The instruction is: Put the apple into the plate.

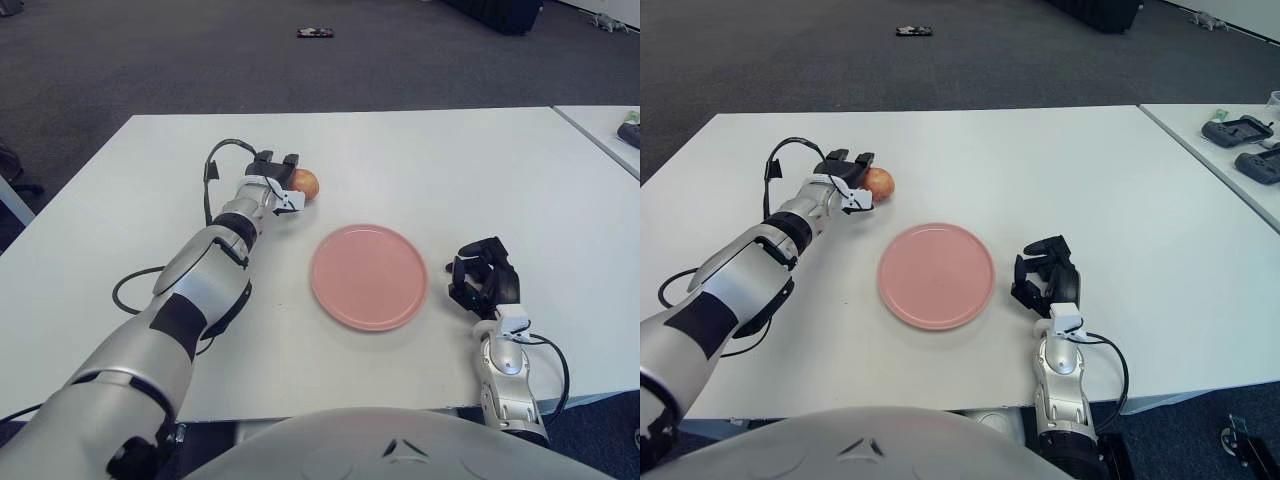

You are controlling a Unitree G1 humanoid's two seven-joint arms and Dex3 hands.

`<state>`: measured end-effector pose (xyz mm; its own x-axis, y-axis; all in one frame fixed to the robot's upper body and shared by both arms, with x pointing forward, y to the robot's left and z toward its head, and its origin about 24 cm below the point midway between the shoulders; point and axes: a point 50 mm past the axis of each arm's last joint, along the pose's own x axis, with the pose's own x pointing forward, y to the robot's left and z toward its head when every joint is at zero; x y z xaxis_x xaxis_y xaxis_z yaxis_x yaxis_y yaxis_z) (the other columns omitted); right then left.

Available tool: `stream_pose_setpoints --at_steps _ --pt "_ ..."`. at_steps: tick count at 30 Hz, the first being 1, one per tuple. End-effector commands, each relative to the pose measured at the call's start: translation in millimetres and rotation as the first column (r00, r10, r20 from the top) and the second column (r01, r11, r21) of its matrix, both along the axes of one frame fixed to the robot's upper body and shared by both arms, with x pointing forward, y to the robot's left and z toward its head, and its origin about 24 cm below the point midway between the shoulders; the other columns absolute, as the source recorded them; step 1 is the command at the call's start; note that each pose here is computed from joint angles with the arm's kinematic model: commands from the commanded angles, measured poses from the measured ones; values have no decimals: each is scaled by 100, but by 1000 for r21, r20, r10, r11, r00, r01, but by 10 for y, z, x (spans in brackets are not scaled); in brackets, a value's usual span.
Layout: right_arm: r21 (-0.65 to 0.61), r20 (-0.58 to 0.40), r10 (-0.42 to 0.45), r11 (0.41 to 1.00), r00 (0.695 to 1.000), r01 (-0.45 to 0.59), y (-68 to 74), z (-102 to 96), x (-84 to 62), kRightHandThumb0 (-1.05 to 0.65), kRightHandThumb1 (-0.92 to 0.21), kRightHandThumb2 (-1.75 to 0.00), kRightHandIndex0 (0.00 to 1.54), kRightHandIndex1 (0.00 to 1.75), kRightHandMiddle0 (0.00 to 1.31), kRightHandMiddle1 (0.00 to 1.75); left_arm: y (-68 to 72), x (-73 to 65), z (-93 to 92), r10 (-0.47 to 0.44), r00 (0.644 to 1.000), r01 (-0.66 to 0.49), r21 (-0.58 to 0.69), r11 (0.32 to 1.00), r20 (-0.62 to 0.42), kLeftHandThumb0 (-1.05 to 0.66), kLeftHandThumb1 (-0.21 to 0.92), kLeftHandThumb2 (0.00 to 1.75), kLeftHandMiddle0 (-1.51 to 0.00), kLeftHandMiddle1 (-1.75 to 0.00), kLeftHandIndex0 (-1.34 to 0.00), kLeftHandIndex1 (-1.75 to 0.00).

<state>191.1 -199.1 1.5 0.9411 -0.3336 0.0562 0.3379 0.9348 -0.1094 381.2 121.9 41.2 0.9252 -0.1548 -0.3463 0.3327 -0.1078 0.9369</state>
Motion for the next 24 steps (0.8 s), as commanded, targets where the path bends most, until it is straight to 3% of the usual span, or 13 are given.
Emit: stream_pose_setpoints --at_steps 1,6,8,10,14,19,24 --pt "-6 15 3 1000 1000 -3 -19 13 12 -40 -59 -98 58 143 40 175 -3 -73 -135 -8 997 10 30 1000 -72 -98 74 58 0 0 0 0" --pt "-6 14 3 1000 1000 -3 -20 8 8 -40 -59 -98 58 144 39 175 -7 -75 -138 -7 997 9 21 1000 -82 -91 64 71 -2 -4 0 -2" --pt "-6 18 4 1000 1000 -4 -22 7 6 -40 -59 -98 58 144 40 175 -15 -95 -174 -1 996 2 15 1000 -94 -87 59 75 -1 -21 0 -10" --pt "-6 21 6 1000 1000 -6 -23 4 4 -40 -59 -98 59 146 40 175 -24 -94 -171 2 995 -2 2 1000 -98 -80 50 83 0 -50 0 -28" --pt "0 27 7 1000 1000 -8 -23 -3 2 -40 -58 -99 59 147 40 175 -37 -94 -168 12 994 -16 -37 999 -105 -71 39 94 0 -82 0 -53" --pt "2 34 8 1000 999 -8 -21 -4 -1 -40 -58 -100 58 147 41 175 -69 -88 -154 14 994 -22 -75 997 -109 -65 32 102 0 -99 0 -69" --pt "-3 32 7 1000 999 -7 -21 -7 -4 -40 -57 -100 58 147 41 175 -92 -87 -148 7 994 -17 -96 995 -109 -63 29 105 0 -99 0 -68"
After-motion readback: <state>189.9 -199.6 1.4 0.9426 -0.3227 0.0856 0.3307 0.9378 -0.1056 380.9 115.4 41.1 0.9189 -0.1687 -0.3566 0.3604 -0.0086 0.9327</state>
